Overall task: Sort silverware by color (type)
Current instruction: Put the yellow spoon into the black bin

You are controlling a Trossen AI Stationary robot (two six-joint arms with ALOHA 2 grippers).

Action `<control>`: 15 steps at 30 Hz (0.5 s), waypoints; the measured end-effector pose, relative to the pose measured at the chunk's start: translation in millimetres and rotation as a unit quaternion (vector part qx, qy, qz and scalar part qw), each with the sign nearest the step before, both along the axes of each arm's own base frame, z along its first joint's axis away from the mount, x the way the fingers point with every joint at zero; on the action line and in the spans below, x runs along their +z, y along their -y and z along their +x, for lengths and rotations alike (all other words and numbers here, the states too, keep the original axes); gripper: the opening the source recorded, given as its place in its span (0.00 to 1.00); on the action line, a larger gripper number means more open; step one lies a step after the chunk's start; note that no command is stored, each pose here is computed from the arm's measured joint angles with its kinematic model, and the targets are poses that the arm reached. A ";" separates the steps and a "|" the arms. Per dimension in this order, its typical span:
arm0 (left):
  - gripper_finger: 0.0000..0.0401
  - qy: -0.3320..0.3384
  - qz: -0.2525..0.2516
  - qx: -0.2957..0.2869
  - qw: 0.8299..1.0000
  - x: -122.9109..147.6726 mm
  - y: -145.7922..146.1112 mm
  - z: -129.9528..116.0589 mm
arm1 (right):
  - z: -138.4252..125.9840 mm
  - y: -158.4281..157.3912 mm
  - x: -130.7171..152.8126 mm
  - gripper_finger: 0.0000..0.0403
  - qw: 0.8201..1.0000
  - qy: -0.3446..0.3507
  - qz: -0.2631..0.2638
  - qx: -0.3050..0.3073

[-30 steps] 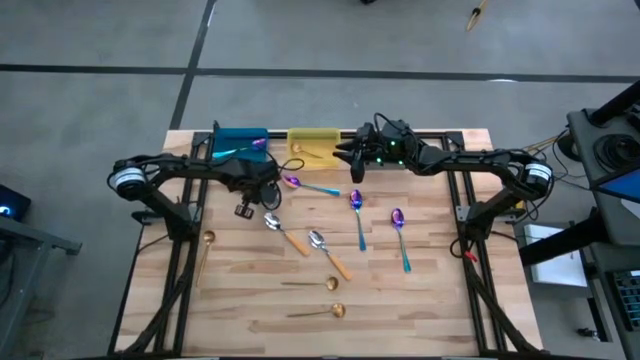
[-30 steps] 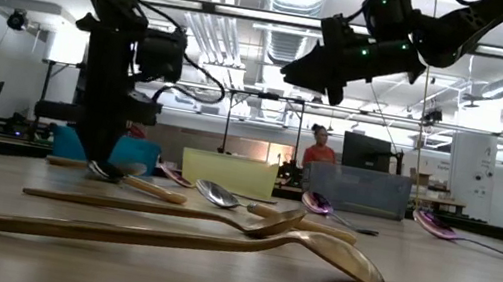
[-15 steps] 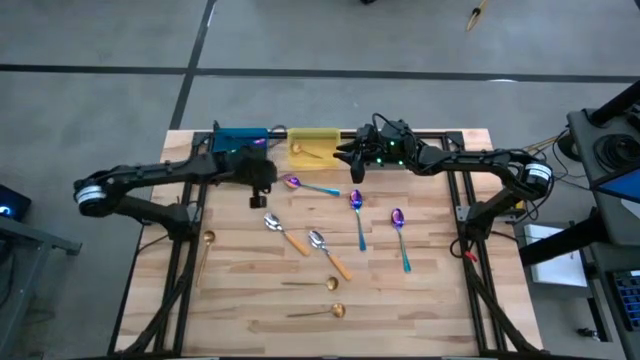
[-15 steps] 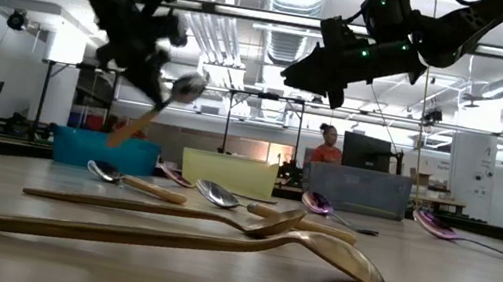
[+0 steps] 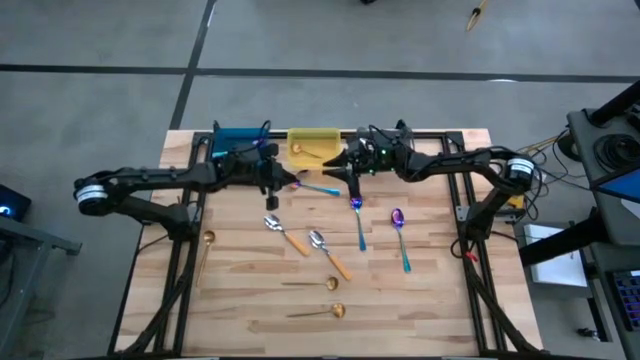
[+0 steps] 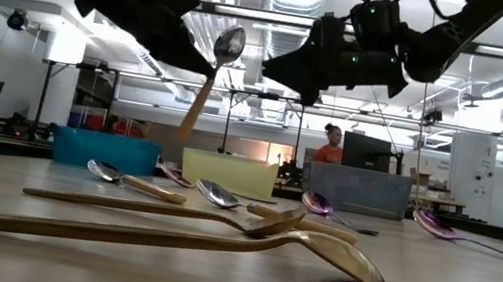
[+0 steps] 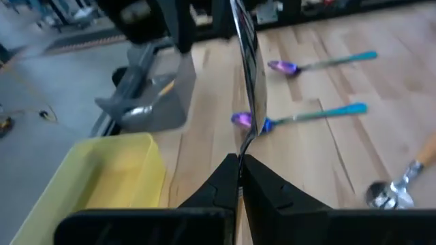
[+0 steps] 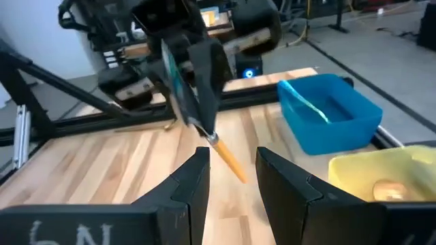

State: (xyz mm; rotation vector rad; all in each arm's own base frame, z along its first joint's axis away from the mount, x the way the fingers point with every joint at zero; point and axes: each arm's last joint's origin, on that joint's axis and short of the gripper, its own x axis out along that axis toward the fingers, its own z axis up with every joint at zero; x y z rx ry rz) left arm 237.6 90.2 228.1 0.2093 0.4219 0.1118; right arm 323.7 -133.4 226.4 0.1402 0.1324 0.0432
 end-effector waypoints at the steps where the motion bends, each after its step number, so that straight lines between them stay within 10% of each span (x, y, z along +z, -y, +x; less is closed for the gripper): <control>1: 0.00 0.008 -0.001 -0.002 1.000 -0.4 0.5 1.3 | 1.1 0.3 -2.6 0.28 1.000 -0.002 -0.001 0.004; 15: 0.00 0.095 -0.005 -0.028 0.995 6.6 -1.1 13.4 | 5.5 -1.9 1.4 0.28 0.998 0.048 -0.020 0.039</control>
